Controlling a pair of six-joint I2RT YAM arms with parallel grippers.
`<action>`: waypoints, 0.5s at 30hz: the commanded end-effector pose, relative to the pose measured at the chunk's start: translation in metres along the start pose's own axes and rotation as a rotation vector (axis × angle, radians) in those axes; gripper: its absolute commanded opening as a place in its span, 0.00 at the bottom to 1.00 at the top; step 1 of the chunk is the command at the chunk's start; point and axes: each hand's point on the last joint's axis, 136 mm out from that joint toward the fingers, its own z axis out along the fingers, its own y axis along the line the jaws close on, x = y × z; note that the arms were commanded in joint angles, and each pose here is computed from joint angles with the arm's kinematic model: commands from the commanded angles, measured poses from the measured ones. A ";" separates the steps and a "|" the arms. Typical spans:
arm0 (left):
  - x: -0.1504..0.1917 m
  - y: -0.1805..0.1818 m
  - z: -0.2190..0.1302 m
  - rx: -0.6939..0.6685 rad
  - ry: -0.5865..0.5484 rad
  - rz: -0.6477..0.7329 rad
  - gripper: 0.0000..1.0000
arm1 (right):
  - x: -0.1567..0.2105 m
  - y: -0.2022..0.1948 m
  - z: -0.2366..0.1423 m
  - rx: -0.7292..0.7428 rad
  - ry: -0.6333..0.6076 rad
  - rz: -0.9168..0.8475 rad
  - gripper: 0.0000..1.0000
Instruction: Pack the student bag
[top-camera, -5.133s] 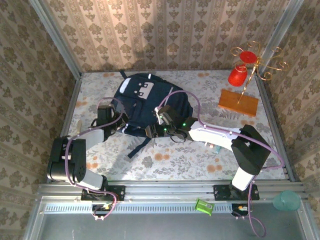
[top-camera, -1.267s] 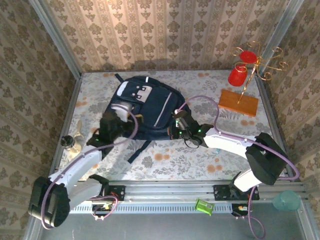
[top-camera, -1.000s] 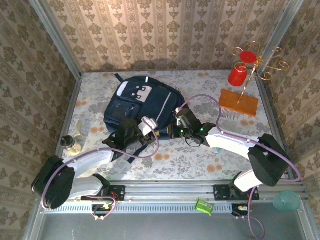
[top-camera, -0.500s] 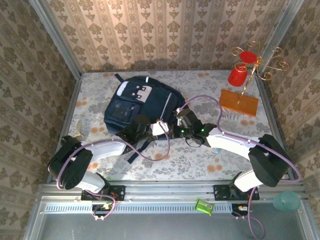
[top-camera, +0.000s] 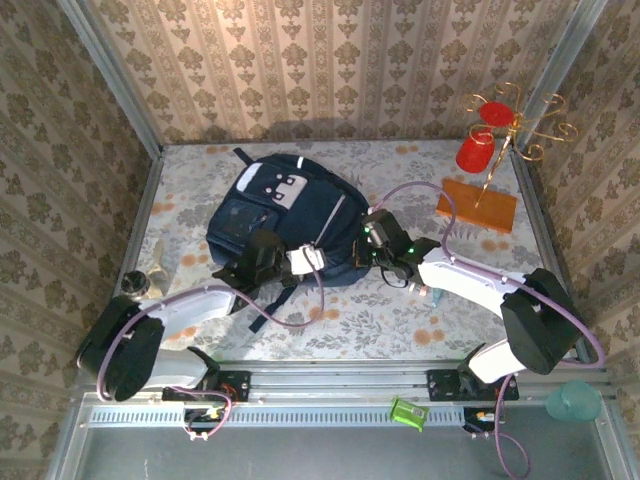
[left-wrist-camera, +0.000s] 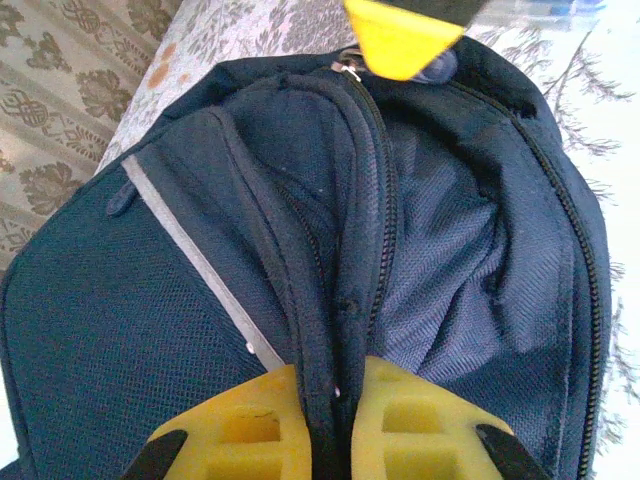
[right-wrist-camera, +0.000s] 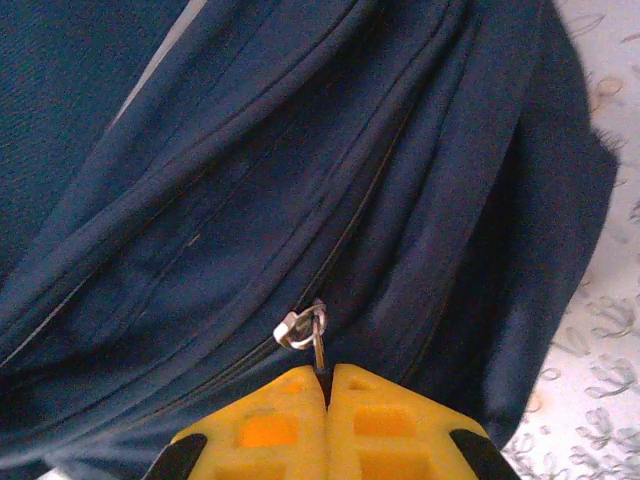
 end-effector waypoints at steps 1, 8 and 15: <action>0.002 0.005 -0.017 0.000 -0.027 -0.012 0.00 | -0.008 -0.045 -0.002 0.154 -0.002 -0.005 0.00; 0.013 0.007 -0.023 -0.016 -0.022 -0.041 0.00 | -0.018 -0.043 -0.004 0.116 -0.013 -0.042 0.00; 0.034 0.022 -0.029 -0.075 0.058 -0.069 0.07 | -0.021 -0.054 -0.012 0.133 -0.013 -0.041 0.00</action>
